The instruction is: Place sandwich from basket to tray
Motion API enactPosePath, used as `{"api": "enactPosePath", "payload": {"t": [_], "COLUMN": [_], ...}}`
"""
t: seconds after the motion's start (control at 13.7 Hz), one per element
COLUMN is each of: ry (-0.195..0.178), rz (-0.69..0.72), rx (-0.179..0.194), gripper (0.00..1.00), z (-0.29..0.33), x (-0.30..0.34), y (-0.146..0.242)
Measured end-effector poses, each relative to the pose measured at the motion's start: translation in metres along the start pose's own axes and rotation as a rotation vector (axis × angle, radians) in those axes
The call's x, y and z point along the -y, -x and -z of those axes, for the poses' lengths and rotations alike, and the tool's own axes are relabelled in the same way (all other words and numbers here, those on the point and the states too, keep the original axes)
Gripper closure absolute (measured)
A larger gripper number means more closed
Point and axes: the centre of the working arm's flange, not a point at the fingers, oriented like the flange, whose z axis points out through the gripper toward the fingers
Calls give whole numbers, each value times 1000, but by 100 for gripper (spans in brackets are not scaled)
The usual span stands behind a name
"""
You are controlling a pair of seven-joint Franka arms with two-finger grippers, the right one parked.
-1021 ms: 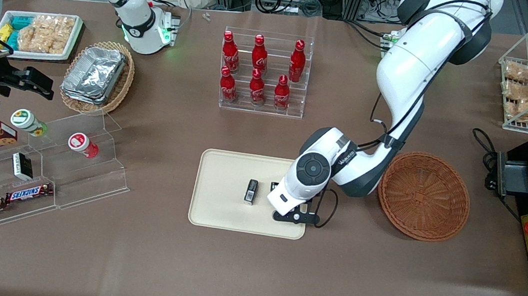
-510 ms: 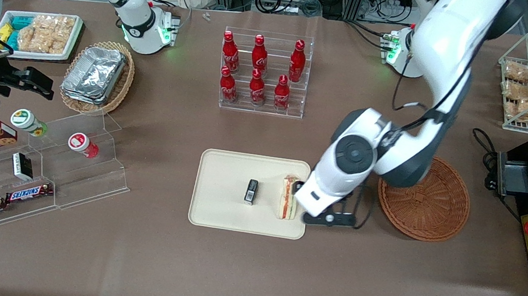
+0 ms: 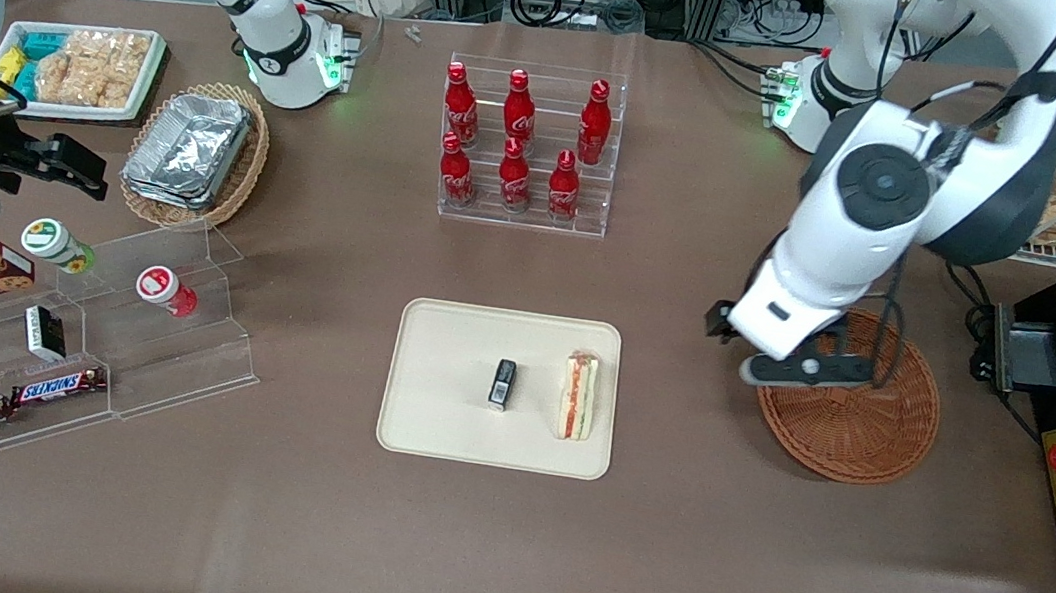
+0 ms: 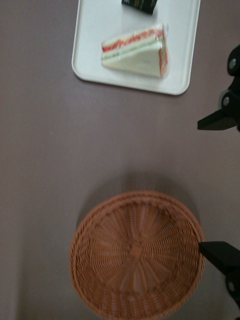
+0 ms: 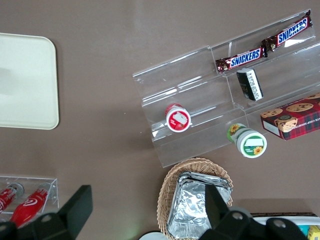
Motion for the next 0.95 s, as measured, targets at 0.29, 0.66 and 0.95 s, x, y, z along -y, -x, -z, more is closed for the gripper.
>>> {"api": "enactPosePath", "payload": {"t": [0.29, 0.66, 0.95], "ry": [-16, 45, 57], "rz": [-18, -53, -19], "rx": [-2, 26, 55], "gripper": [0, 0, 0], "z": [23, 44, 68], "x": [71, 187, 224], "y": [-2, -30, -39]}}
